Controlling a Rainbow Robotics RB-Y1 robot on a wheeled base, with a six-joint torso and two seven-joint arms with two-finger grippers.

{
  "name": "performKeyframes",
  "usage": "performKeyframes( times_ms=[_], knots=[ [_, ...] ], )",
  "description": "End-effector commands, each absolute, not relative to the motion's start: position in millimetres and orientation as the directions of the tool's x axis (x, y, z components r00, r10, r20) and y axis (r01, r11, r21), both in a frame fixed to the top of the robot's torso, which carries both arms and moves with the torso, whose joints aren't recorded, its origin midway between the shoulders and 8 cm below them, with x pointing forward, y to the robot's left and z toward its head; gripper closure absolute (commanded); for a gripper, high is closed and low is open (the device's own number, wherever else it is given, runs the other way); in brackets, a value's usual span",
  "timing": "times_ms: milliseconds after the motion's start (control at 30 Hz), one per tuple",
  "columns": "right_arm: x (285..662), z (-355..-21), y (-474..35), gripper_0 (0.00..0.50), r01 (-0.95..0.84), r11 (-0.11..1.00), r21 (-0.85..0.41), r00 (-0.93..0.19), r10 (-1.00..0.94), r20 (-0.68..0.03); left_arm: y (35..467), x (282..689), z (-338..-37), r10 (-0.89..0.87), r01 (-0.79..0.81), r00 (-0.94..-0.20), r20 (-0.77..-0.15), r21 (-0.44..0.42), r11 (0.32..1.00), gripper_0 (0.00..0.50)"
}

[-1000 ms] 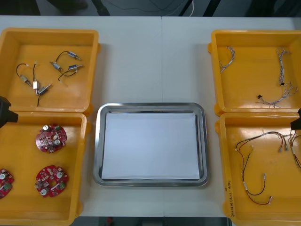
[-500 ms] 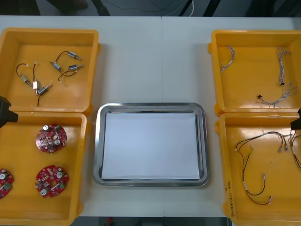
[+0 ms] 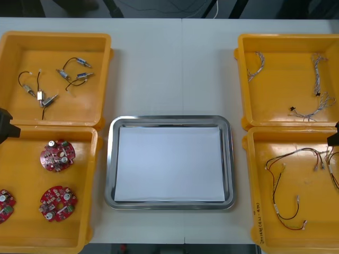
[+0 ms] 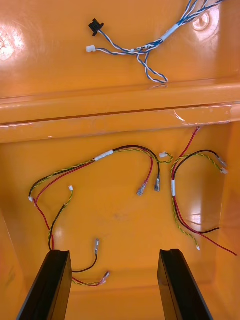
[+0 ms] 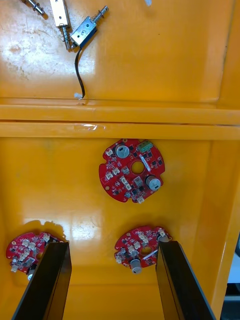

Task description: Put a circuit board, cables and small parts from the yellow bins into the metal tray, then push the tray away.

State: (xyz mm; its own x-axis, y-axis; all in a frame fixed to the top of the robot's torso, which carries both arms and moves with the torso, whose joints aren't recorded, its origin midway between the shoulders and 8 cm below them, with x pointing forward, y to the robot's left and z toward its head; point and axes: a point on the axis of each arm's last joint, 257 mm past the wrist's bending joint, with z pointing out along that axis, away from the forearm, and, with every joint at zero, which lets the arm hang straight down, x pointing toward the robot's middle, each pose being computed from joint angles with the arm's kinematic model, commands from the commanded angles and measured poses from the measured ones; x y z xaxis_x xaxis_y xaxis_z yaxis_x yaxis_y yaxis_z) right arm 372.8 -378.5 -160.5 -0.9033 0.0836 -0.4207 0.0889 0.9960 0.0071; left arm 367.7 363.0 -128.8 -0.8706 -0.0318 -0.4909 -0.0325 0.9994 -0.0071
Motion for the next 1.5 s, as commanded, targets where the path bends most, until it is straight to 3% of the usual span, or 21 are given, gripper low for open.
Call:
performKeyframes(
  times_ms=[33, 567, 600, 767, 1133, 1500],
  knots=[
    [371.3, -147.5, -395.5, 0.000, 0.103, 0.994, -0.029, -0.895, 0.080, -0.439, 376.2, 363.1, -117.0, 0.009, -0.022, -0.864, -0.503, 0.055, 0.998, 0.000],
    [376.2, -139.7, -399.3, 0.000, 0.121, 0.992, -0.027, -0.879, 0.094, -0.468, 376.2, 363.1, -117.0, 0.009, -0.022, -0.864, -0.503, 0.055, 0.998, 0.000],
    [376.3, -140.5, -399.7, 0.000, 0.123, 0.992, -0.028, -0.879, 0.096, -0.468, 369.7, 358.9, -134.4, -0.009, -0.022, -0.884, -0.468, 0.021, 1.000, 0.000],
    [375.2, -143.7, -398.1, 0.000, 0.123, 0.992, -0.021, -0.881, 0.100, -0.463, 368.0, 359.0, -136.0, -0.018, -0.026, -0.885, -0.465, 0.012, 1.000, 0.000],
    [359.9, -174.5, -397.8, 0.000, 0.126, 0.992, 0.004, -0.891, 0.115, -0.439, 374.4, 354.4, -139.8, -0.054, -0.065, -0.890, -0.453, 0.009, 0.998, 0.000],
    [340.5, -225.5, -383.5, 0.000, 0.139, 0.988, 0.064, -0.896, 0.153, -0.417, 392.2, 336.0, -152.1, -0.144, -0.156, -0.894, -0.425, -0.006, 0.988, 0.000]
  ],
)
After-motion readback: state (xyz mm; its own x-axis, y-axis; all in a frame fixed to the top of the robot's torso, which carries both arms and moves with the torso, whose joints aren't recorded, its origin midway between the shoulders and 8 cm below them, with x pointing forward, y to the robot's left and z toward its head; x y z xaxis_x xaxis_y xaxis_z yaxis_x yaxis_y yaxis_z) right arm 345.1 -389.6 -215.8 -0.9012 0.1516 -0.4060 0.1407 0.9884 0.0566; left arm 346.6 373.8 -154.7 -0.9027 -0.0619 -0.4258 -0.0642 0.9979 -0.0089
